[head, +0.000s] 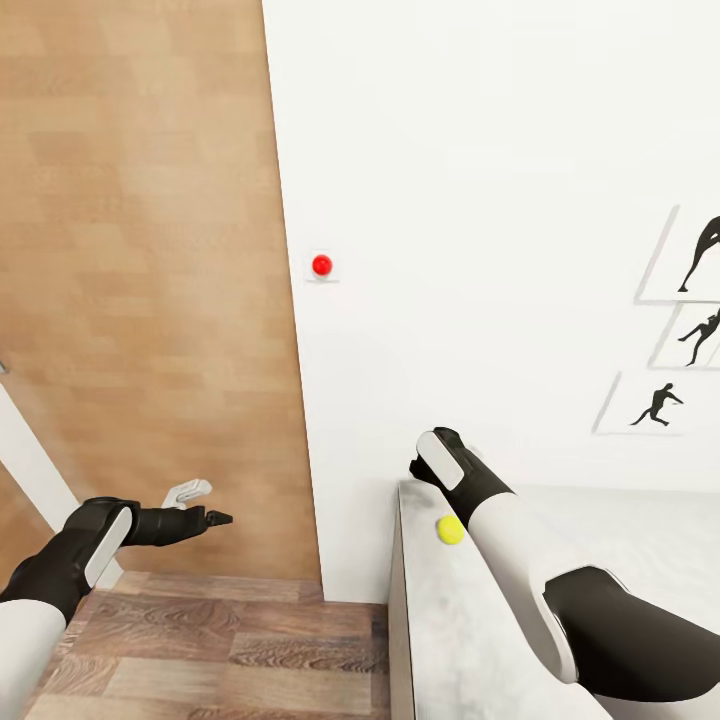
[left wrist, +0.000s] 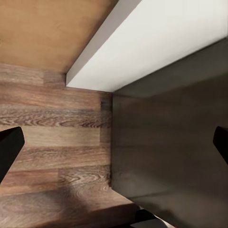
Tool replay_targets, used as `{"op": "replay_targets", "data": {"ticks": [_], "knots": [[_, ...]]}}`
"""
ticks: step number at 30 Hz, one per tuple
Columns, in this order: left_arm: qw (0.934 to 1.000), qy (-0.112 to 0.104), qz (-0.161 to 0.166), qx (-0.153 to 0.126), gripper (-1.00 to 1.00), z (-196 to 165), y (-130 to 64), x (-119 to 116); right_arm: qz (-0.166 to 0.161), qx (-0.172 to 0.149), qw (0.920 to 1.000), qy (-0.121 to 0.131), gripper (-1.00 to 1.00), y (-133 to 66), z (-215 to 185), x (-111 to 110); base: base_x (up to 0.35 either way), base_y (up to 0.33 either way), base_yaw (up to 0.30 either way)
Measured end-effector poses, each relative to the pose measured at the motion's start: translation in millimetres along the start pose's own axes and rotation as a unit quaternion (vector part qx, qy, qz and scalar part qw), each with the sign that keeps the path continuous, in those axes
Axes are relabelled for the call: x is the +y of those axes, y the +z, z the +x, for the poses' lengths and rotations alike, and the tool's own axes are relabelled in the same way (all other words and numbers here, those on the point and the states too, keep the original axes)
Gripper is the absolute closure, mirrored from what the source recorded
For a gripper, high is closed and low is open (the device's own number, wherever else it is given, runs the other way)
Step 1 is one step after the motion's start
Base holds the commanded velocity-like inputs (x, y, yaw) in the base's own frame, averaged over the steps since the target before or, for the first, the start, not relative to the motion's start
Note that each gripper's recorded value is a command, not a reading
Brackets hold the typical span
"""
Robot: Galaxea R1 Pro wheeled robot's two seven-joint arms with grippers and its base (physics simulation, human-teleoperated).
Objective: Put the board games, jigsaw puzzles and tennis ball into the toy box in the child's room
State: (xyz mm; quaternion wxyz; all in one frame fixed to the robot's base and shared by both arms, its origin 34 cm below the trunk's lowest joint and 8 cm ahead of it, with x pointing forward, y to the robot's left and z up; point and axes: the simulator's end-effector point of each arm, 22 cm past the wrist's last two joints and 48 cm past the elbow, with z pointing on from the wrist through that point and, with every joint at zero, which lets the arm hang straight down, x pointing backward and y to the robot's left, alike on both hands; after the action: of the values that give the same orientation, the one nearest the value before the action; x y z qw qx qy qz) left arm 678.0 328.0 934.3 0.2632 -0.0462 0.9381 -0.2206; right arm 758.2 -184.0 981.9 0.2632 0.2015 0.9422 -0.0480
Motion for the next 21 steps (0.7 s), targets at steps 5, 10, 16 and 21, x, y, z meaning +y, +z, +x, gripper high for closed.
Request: {"op": "replay_targets", "data": {"ticks": [5, 10, 16, 21], "knots": [[1.0, 0.0, 0.0, 0.0, -1.0, -0.1, -0.1, 0.2, 0.0, 0.0, 1.0, 0.0, -1.0, 0.0, 0.1, 0.0, 0.0, 0.0, 0.0], [1.0, 0.0, 0.0, 0.0, -1.0, -0.1, -0.2, 0.2, 0.0, 0.0, 1.0, 0.0, -1.0, -0.1, 0.0, 0.2, 0.0, 0.0, 0.0], [1.0, 0.0, 0.0, 0.001, -1.0, 0.5, 0.8, -0.1, 0.004, 0.001, 1.0, -0.001, -1.0, 0.2, 1.4, -0.6, 0.0, 0.0, 0.0], [1.0, -0.002, 0.0, 0.004, -1.0, 2.6, 3.5, 1.4, 0.007, 0.005, 1.0, -0.003, -1.0, 3.7, 4.2, -1.2, 0.0, 0.0, 0.0]]}}
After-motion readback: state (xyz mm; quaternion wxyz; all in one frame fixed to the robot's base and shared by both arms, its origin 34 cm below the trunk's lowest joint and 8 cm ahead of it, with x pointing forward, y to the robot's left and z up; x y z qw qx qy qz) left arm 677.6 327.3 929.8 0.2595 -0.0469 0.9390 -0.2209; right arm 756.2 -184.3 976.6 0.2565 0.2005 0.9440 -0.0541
